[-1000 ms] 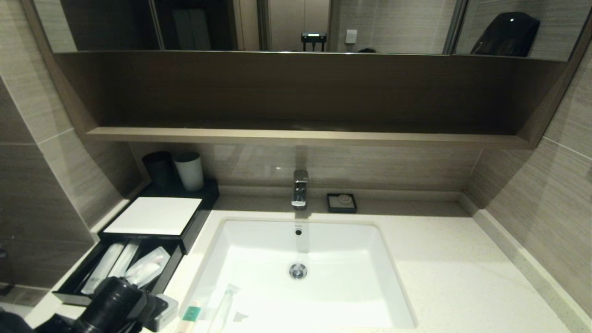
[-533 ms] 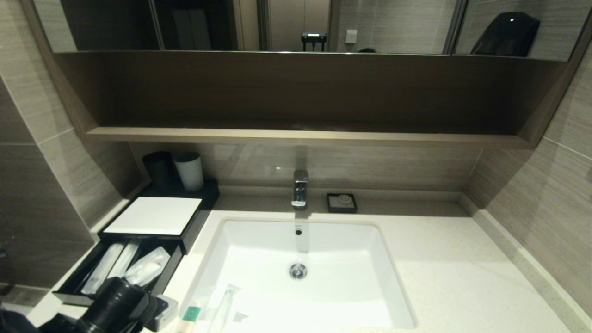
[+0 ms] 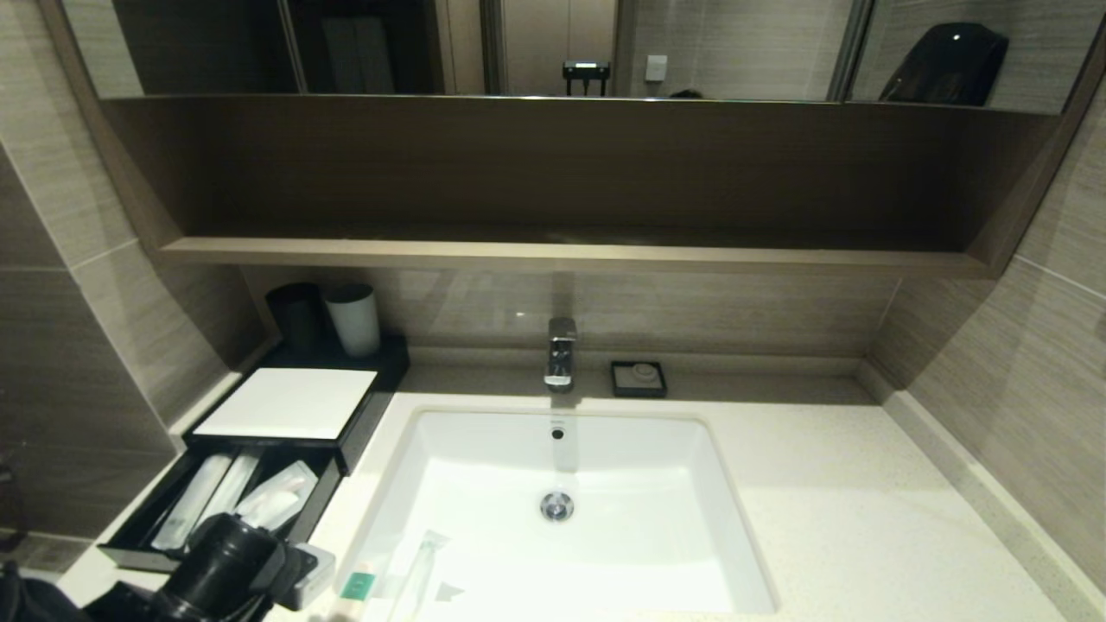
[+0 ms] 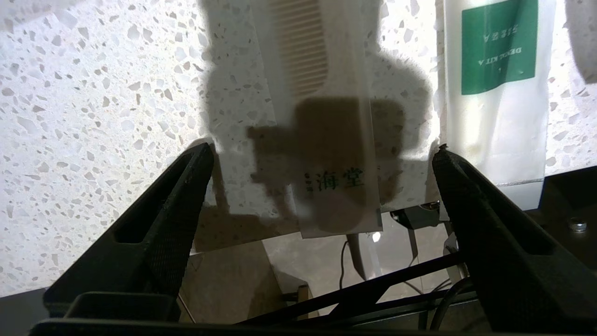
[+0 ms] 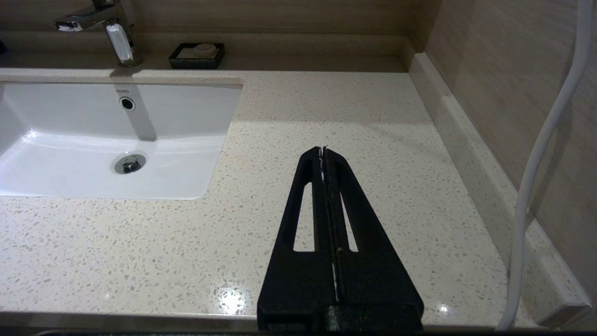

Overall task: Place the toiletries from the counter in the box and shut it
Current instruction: Pick up the bathroom toiletry

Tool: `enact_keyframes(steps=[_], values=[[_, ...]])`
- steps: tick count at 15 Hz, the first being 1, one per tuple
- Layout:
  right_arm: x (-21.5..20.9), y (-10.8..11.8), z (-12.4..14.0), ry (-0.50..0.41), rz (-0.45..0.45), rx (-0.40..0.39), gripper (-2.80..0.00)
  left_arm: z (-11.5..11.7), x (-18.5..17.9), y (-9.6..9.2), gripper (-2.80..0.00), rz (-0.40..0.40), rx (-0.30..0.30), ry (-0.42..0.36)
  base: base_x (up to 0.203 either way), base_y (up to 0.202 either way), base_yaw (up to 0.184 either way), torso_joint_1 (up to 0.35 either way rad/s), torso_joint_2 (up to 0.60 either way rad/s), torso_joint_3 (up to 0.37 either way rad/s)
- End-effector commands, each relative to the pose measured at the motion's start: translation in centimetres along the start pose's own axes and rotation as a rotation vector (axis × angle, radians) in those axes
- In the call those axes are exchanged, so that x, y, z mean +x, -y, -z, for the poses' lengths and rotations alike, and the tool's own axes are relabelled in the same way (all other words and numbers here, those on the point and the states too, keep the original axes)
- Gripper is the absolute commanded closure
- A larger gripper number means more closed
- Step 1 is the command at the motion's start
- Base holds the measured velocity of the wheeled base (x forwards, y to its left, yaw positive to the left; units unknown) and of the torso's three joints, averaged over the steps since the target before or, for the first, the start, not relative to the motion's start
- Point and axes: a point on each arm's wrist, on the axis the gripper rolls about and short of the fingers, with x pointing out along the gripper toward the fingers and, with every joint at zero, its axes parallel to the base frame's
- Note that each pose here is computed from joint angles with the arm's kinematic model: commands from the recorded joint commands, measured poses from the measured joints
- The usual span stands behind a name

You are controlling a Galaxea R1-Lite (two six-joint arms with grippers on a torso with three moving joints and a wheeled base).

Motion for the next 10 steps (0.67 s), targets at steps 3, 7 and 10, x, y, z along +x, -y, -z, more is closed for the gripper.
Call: enact_keyframes(steps=[3, 7, 10], values=[[0.00, 0.00, -0.01, 0.000, 0.000, 0.000, 0.00, 0.23, 0.21, 0.02, -2.80, 0.000, 0.001, -0.016, 0.000, 0.000, 0.000, 0.000, 0.00, 0.000], [0.01, 0.00, 0.02, -0.001, 0.000, 0.000, 0.00, 0.18, 0.26, 0.02, -2.80, 0.000, -0.001, -0.005, 0.000, 0.000, 0.000, 0.000, 0.00, 0.000], [0.01, 0.00, 0.02, -0.001, 0.000, -0.001, 0.00, 0.17, 0.25, 0.02, -2.80, 0.000, -0.001, -0.006, 0.000, 0.000, 0.000, 0.000, 0.00, 0.000]])
